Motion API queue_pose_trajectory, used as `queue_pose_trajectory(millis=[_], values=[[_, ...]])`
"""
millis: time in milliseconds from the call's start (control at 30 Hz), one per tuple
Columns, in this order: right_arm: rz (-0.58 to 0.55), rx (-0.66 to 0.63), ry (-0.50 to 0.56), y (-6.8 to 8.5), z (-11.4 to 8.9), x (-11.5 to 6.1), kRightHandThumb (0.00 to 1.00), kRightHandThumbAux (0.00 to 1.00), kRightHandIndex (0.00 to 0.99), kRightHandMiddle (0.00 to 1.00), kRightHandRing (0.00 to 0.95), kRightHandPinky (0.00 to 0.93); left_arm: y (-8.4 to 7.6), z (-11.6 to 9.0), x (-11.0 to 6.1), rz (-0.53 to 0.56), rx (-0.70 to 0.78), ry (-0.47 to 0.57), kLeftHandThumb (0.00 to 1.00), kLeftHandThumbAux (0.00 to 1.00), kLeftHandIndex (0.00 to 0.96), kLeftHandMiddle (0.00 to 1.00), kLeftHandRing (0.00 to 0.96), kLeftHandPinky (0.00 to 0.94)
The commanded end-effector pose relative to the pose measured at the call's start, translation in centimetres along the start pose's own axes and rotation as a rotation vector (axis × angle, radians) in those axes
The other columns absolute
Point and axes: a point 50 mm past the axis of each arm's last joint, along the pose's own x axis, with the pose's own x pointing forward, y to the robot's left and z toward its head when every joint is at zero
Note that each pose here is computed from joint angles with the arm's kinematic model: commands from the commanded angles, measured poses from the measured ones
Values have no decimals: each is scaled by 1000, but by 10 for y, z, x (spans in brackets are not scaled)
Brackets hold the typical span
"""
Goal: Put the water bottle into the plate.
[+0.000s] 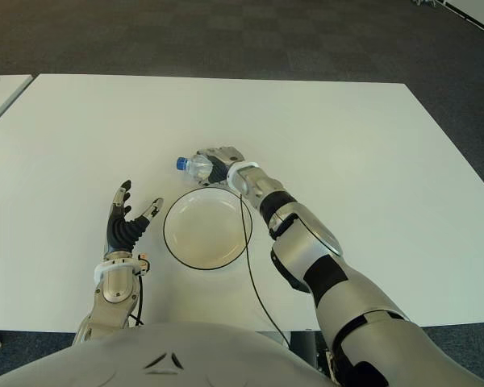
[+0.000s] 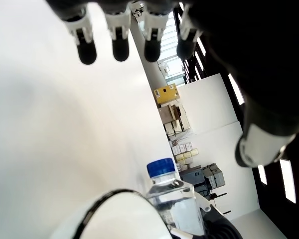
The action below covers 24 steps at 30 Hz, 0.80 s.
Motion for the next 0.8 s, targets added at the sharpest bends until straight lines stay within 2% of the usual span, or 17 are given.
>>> queue_pose_trajectory(millis=[33, 167, 300, 800], values=[[47, 20, 42, 20, -9, -6, 337, 545, 112, 234, 320, 412, -18, 13, -8, -20, -90, -3, 207, 630, 63, 73, 78, 109], [29, 49, 48, 20, -9, -7, 340, 545, 139, 256, 323, 391, -18, 13, -8, -20, -96, -6, 211, 633, 63, 74, 79, 108], [25, 77, 64, 21, -10, -7, 378, 550, 217, 298, 332, 377, -18, 12, -8, -20, -101, -7, 210, 623, 62, 75, 81, 112], [21, 89, 67, 19, -9, -6, 489, 568, 342, 426, 436, 470, -16, 11, -7, -19, -105, -16, 222, 606, 66, 81, 84, 116]])
